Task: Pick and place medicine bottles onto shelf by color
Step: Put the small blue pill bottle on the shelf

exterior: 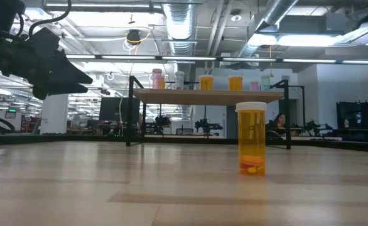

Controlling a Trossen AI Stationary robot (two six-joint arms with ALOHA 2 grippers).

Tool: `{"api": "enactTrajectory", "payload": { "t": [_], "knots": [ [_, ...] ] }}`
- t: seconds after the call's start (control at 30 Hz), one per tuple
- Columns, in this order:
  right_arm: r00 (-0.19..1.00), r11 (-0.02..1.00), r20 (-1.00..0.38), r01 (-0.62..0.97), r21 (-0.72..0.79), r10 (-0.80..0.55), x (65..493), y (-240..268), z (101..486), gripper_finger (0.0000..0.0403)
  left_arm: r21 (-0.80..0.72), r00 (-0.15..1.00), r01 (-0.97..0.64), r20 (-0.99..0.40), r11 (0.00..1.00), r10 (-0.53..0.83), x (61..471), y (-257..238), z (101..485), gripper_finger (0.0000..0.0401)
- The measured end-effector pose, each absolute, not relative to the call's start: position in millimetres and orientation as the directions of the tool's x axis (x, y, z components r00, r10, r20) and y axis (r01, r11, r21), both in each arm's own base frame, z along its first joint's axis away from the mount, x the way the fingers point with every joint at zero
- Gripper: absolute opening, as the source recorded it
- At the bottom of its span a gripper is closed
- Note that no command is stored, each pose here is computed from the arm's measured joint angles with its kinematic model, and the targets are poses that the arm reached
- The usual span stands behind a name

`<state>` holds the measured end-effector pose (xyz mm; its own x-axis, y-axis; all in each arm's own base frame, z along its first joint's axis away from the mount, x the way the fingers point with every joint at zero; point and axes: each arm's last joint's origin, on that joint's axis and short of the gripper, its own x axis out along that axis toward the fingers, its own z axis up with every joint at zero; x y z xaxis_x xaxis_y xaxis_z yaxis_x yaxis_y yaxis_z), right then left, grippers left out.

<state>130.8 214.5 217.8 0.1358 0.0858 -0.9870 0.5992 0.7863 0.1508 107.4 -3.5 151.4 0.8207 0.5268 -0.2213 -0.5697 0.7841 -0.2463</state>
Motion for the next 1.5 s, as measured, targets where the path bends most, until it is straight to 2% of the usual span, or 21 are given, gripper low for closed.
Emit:
{"api": "enactTrajectory", "payload": {
  "t": [0.4, 1.2, 1.5],
  "knots": [
    [0.135, 0.787, -0.988, 0.601, 0.138, 0.070, 139.5, 208.2, 217.0, 0.0399, -0.246, 0.821, -0.570, -0.222, 0.784, 0.527, 107.4, -3.5, 151.3, 0.0219],
    [0.120, 0.762, -0.988, 0.630, 0.152, 0.098, 133.2, 196.6, 171.5, 0.0399, -0.245, 0.820, -0.570, -0.222, 0.784, 0.527, 107.4, -3.5, 151.2, 0.0219],
    [0.121, 0.763, -0.987, 0.627, 0.157, 0.104, 133.1, 196.7, 170.3, 0.0399, -0.245, 0.820, -0.570, -0.222, 0.784, 0.527, 107.4, -3.5, 151.1, 0.0219]
  ]
}}
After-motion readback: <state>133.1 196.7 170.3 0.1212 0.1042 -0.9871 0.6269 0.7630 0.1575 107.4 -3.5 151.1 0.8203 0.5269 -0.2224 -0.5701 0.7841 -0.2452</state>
